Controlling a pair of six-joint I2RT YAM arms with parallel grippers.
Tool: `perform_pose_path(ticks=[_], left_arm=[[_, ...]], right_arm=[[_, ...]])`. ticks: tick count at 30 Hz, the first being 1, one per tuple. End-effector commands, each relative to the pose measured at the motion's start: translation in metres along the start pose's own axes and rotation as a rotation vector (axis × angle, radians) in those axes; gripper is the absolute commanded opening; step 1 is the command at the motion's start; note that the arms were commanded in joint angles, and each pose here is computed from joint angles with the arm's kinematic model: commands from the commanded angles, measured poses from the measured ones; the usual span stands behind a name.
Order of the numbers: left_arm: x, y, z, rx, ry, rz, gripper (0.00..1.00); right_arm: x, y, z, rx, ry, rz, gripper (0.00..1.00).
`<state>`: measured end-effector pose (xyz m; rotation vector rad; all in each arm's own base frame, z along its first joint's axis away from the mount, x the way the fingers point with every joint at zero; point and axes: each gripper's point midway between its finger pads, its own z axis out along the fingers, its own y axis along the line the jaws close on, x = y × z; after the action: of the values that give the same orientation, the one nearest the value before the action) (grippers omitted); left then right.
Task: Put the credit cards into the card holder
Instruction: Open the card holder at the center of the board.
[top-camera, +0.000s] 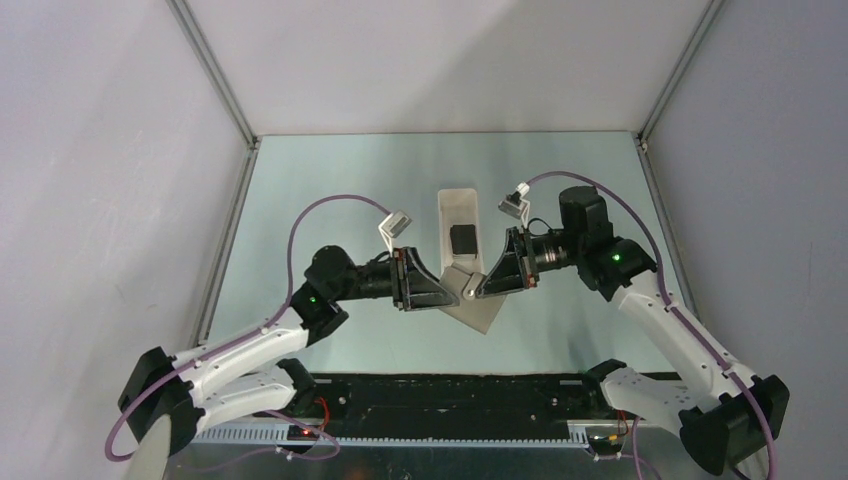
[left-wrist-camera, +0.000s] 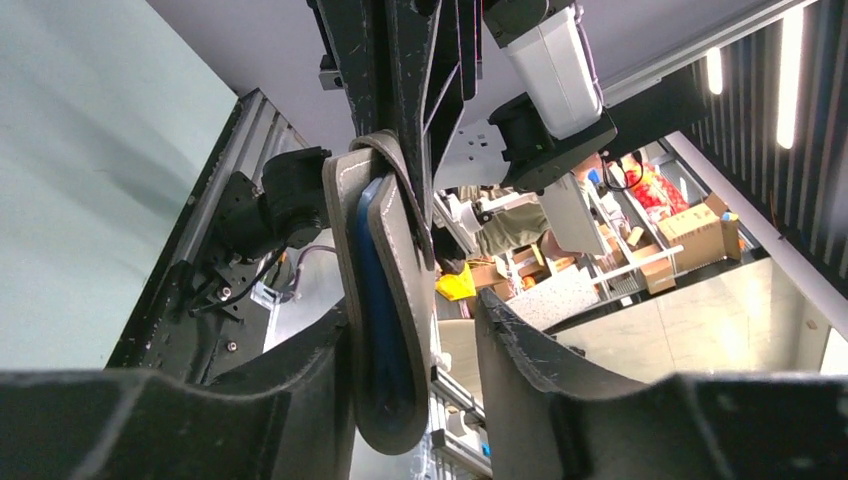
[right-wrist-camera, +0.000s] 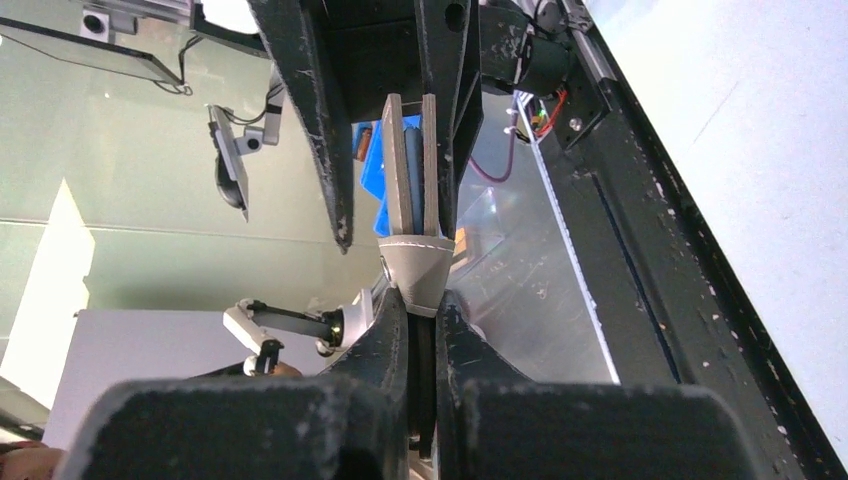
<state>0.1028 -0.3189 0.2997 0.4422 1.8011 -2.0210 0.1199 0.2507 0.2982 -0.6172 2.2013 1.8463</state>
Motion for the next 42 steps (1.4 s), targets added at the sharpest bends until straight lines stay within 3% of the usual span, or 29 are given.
perform_pose_path(ticks=[1,2,3,5,6,7,8,9,10,12,21,34,36,42], left_arm=[[0.005,-0.023,-0.005,0.080,0.031,0.032,0.34],[0.005,-0.022,-0.005,0.078,0.035,0.029,0.27],[0.005,-0.021,-0.005,0.078,0.037,0.022,0.10],[0.005,-0.019,-0.004,0.071,0.034,0.007,0.01],[0.004,-0.017,-0.003,0.063,0.022,0.002,0.01],[0.002,-0.016,-0.003,0.058,0.011,-0.003,0.00],[-0.002,-0.012,-0.003,0.042,-0.019,-0.010,0.00],[-0.006,-0.008,-0.002,0.022,-0.045,-0.018,0.00],[-0.006,-0.002,-0.002,-0.004,-0.051,-0.037,0.00],[-0.009,0.010,-0.001,-0.065,-0.070,-0.070,0.00],[-0.012,0.038,-0.001,-0.237,-0.112,-0.259,0.00],[-0.009,0.034,-0.004,-0.286,-0.102,-0.372,0.00],[-0.009,0.035,-0.005,-0.291,-0.100,-0.375,0.00],[-0.006,0.032,-0.004,-0.292,-0.084,-0.380,0.00]], right_arm=[[-0.020,0.019,0.001,-0.032,-0.046,-0.073,0.00],[-0.022,0.019,0.002,-0.030,-0.052,-0.074,0.00],[-0.023,0.019,0.002,-0.024,-0.059,-0.076,0.00],[-0.026,0.015,0.001,0.009,-0.089,-0.079,0.17],[-0.029,0.011,0.000,0.041,-0.116,-0.087,0.33],[-0.030,0.008,-0.001,0.061,-0.130,-0.088,0.43],[-0.033,0.003,-0.004,0.107,-0.165,-0.096,0.63],[-0.034,0.000,-0.006,0.131,-0.180,-0.102,0.71],[-0.037,-0.006,-0.011,0.195,-0.216,-0.117,0.85],[-0.041,-0.014,-0.021,0.298,-0.265,-0.147,0.95],[-0.042,-0.031,-0.037,0.689,-0.276,-0.413,0.99],[-0.023,-0.049,0.000,0.922,-0.120,-0.665,0.98],[-0.025,-0.053,0.001,0.963,-0.123,-0.665,0.96],[-0.031,-0.062,-0.004,1.051,-0.146,-0.655,0.75]])
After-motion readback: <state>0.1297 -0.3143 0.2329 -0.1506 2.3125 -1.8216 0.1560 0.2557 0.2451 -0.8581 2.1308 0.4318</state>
